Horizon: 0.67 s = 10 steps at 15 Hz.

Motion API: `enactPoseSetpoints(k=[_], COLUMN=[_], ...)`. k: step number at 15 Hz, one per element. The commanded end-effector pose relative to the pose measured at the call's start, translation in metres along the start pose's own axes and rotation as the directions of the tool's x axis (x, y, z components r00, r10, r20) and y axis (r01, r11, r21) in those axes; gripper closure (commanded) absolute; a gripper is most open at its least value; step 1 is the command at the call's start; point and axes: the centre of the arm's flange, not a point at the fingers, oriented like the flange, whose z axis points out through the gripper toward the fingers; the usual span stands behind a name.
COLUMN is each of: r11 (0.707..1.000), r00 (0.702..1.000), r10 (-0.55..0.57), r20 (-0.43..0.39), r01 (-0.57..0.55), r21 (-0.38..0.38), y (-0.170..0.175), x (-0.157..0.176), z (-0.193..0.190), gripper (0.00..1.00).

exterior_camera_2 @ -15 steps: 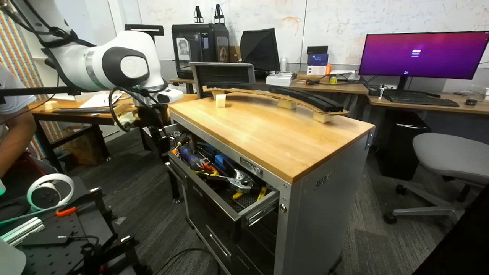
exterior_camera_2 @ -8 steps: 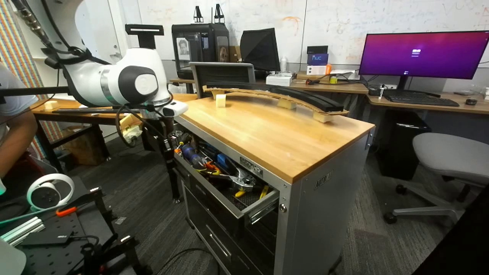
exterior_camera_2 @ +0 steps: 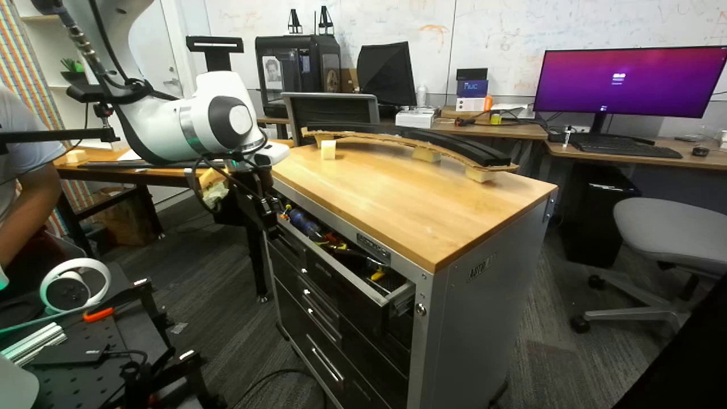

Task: Put the screwdriver in the drawer then close the drawer

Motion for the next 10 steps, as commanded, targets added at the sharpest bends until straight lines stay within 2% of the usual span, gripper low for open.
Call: enactPoseSetpoints(k=[1, 10], r11=[0.999, 0.989], r00=[0.996, 0.99], r10=[0.03, 0.071], r20=[-0.08, -0.123], r01=[-0.028, -0.054], r21=[0.036, 0.137], y=[-0.027, -0.066], x=[0.024, 0.037], z=[0.013, 0.031], gripper=[0.95, 0.95])
